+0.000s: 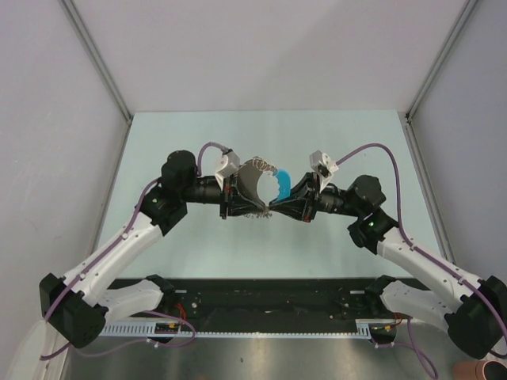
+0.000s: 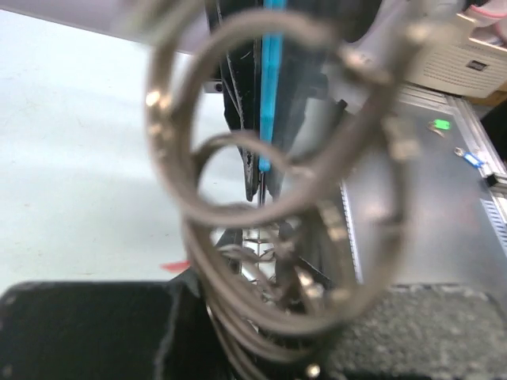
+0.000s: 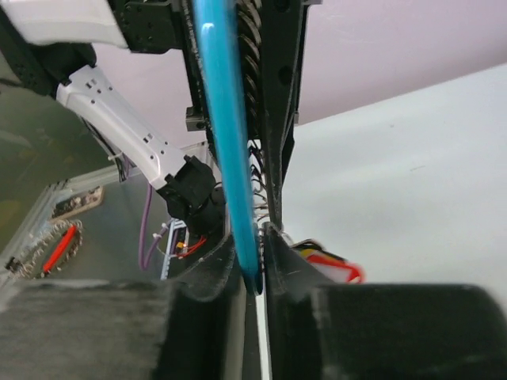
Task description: Remove the keys from the keyring
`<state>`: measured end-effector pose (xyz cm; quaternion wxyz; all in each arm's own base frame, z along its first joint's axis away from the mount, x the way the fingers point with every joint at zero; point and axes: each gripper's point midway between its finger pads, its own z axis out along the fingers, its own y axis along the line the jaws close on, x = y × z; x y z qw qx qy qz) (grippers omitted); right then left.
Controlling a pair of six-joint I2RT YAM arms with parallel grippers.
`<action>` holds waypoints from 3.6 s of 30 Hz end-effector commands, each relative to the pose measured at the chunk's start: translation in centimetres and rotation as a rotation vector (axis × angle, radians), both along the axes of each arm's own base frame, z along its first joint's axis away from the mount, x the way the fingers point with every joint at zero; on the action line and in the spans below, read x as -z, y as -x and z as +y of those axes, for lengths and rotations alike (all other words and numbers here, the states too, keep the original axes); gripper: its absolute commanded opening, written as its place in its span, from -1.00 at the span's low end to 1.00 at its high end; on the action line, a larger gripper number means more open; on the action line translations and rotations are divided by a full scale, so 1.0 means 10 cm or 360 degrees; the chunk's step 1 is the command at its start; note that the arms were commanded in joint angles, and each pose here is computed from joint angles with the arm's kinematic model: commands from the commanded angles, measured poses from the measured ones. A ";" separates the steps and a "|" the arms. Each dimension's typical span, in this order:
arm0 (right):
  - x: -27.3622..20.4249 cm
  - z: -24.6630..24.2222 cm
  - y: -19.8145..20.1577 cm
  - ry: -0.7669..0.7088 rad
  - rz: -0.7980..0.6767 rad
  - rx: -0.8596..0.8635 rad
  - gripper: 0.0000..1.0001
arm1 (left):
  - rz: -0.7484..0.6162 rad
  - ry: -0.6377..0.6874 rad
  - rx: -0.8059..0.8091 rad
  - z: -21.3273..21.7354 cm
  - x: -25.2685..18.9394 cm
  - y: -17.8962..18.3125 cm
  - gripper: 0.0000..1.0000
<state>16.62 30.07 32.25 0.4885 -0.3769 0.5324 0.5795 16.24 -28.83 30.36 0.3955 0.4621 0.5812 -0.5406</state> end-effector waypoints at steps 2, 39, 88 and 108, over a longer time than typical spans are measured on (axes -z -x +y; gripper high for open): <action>-0.32 -0.13 -0.16 -0.0067 -0.0061 0.0264 -0.32 | -0.0149 0.0132 -0.0085 -0.01 -0.41 0.00 -0.99; -0.18 0.05 -0.26 -0.0152 -0.0649 0.0825 -0.23 | -0.0102 0.0500 -0.0348 0.17 -1.24 0.05 -0.99; -0.12 0.21 -0.17 -0.0140 -0.0654 0.0910 -0.08 | -0.0114 0.0447 -0.0473 0.23 -1.17 -0.04 -1.00; -0.18 0.11 -0.31 -0.0136 -0.0714 0.1089 -0.21 | -0.0117 0.0439 -0.0484 0.24 -1.16 -0.03 -0.99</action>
